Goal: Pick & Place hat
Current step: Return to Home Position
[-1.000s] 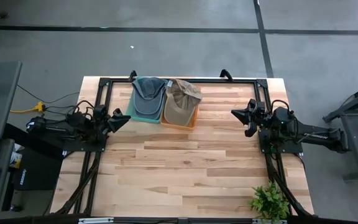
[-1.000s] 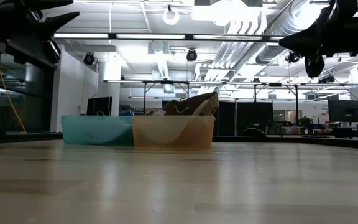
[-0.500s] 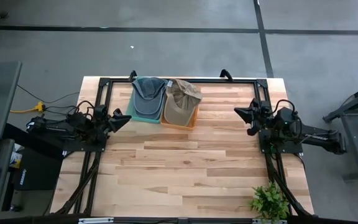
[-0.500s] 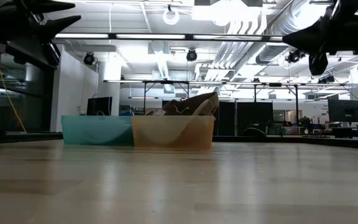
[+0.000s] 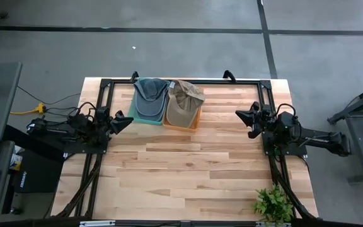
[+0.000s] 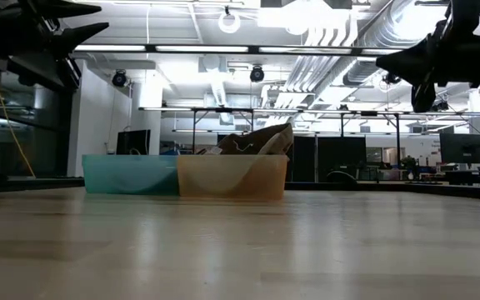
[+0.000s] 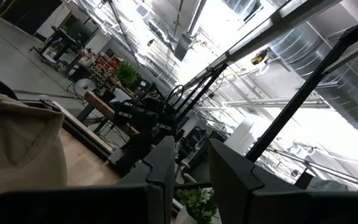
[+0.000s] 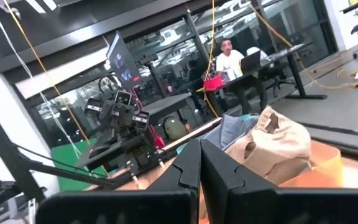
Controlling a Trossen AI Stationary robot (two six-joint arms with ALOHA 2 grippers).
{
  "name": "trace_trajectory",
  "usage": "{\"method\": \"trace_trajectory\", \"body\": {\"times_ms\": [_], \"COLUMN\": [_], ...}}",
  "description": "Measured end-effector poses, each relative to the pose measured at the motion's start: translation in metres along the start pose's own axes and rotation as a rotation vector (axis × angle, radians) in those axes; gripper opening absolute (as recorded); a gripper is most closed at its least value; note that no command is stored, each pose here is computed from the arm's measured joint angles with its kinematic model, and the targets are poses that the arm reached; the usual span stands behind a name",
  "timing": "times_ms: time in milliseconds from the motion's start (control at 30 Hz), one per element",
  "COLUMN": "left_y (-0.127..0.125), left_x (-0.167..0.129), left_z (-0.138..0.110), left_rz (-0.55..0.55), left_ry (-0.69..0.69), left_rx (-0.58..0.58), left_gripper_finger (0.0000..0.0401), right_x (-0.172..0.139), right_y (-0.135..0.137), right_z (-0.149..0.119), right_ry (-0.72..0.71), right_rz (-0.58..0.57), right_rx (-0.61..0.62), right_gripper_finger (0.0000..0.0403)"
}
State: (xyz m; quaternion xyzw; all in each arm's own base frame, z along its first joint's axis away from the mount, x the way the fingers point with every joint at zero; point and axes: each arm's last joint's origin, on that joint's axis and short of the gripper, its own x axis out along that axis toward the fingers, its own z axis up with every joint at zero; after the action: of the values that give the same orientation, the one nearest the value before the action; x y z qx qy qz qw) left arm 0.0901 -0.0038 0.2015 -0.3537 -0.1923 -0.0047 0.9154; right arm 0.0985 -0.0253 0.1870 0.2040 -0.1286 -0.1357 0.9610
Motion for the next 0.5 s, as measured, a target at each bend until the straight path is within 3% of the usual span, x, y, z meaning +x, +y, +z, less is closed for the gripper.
{"method": "trace_trajectory", "body": {"times_ms": [500], "left_y": [-0.0004], "left_x": [0.0003], "left_z": [-0.0007], "left_rz": [0.008], "left_ry": [0.044], "left_rx": [-0.036], "left_gripper_finger": [0.0078], "right_x": [0.0], "right_y": [0.0012], "right_z": [0.0029], "right_ry": [-0.029], "right_rz": [0.008], "right_rx": [-0.009], "right_gripper_finger": [0.0]}}
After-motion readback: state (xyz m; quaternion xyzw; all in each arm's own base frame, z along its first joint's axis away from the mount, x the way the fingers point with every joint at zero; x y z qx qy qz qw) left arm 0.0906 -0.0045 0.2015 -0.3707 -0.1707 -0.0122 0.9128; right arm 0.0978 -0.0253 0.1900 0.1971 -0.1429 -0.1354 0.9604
